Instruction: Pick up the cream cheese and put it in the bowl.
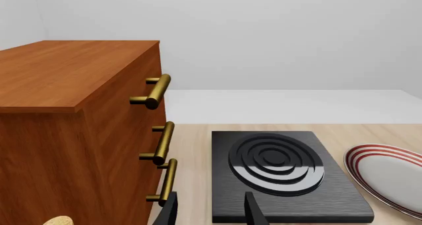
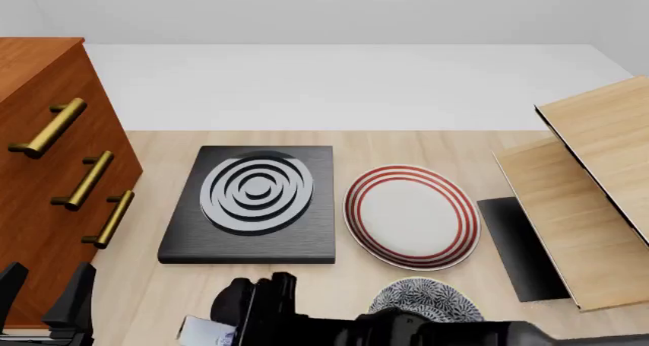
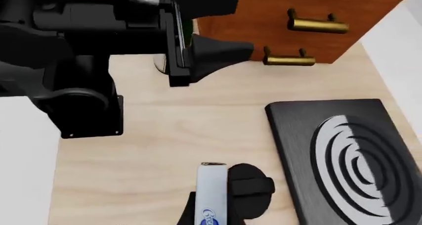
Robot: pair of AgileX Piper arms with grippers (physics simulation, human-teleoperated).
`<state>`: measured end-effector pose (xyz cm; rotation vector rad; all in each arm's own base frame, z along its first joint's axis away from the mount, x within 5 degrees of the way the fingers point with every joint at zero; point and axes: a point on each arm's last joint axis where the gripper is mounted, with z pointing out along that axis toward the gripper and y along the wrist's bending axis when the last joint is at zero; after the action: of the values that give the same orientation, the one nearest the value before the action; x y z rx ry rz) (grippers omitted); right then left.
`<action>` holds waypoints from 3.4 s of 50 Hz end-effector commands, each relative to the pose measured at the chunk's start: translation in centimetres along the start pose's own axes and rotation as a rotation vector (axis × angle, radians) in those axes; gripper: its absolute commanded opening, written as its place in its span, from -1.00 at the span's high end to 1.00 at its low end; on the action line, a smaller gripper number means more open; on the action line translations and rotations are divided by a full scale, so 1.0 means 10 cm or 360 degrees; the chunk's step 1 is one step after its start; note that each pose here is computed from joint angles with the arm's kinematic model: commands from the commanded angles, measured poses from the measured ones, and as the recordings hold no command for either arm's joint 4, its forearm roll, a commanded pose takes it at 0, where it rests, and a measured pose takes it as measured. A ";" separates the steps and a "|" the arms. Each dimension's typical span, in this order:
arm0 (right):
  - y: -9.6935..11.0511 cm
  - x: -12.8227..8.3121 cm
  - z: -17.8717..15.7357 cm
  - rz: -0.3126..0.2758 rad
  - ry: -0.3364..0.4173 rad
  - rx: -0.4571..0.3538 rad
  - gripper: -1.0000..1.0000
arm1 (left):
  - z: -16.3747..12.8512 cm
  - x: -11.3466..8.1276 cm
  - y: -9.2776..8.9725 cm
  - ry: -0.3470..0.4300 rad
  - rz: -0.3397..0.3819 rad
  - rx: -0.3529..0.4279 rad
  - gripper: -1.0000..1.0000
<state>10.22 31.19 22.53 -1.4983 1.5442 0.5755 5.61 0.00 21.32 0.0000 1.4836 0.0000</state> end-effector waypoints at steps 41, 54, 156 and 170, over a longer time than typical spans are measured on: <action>-0.53 0.40 -1.57 0.0395 -0.0266 0.0564 1.00 | 0.00 0.00 0.00 0.0000 0.0000 0.0000 -1.00; -0.51 0.70 -1.64 0.0494 -0.0218 0.0655 1.00 | 0.00 0.00 0.00 0.0000 0.0000 0.0000 -1.00; -0.23 1.80 -1.30 0.0856 -0.0061 0.0739 1.00 | 0.00 0.00 0.00 0.0000 0.0000 0.0000 -1.00; -0.24 1.84 -1.28 0.0864 -0.0046 0.0746 1.00 | 0.00 0.00 0.00 0.0000 0.0000 0.0000 -1.00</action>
<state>11.01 10.17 14.56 -0.7315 1.9040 0.4811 5.61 0.00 21.32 0.0000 1.4836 0.0000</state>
